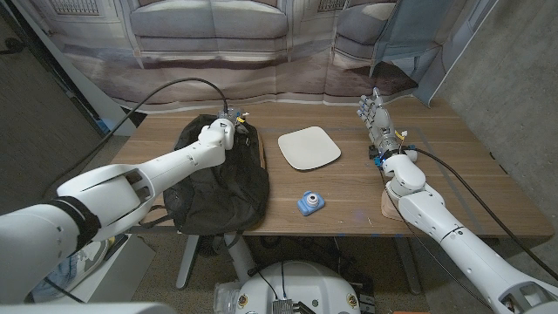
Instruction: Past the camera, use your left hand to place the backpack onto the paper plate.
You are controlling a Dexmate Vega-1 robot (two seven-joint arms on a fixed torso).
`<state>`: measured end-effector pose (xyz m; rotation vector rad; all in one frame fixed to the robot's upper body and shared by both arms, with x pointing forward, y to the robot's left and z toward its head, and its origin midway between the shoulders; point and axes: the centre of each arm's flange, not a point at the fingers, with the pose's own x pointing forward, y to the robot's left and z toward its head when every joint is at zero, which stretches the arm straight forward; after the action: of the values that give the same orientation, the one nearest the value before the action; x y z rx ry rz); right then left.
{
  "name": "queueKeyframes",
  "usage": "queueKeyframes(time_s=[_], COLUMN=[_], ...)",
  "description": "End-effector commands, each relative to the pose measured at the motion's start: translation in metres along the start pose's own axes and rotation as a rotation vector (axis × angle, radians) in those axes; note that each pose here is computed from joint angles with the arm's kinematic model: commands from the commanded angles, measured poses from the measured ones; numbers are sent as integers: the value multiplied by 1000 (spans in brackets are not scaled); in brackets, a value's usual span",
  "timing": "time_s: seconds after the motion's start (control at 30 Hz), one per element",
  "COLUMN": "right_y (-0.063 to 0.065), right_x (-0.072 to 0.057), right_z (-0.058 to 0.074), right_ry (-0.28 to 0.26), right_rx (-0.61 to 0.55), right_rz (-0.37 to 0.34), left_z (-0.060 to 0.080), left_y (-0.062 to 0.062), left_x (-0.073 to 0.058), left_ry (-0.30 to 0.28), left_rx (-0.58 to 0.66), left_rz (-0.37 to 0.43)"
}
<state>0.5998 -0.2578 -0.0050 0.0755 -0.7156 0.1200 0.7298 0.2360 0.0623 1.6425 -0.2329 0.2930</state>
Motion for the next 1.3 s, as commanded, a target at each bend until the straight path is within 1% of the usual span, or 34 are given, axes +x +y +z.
queueKeyframes(time_s=[0.03, 0.53, 0.93, 1.17, 1.3], right_y=[5, 8, 9, 9, 9], right_x=[-3, -6, -10, -10, -12], right_z=[6, 16, 23, 24, 26], right_ry=[-11, -36, -49, -54, -59], right_rx=[-3, -12, -17, -18, -23], right_rz=[9, 12, 16, 18, 18], left_z=[-10, -18, -25, -25, -25], left_y=[14, 30, 43, 48, 53], left_x=[-11, -27, -40, -43, -45], left_ry=[-6, -14, -19, -25, -32], left_rx=[-13, -38, -55, -69, -74], left_rz=[53, 130, 165, 177, 177])
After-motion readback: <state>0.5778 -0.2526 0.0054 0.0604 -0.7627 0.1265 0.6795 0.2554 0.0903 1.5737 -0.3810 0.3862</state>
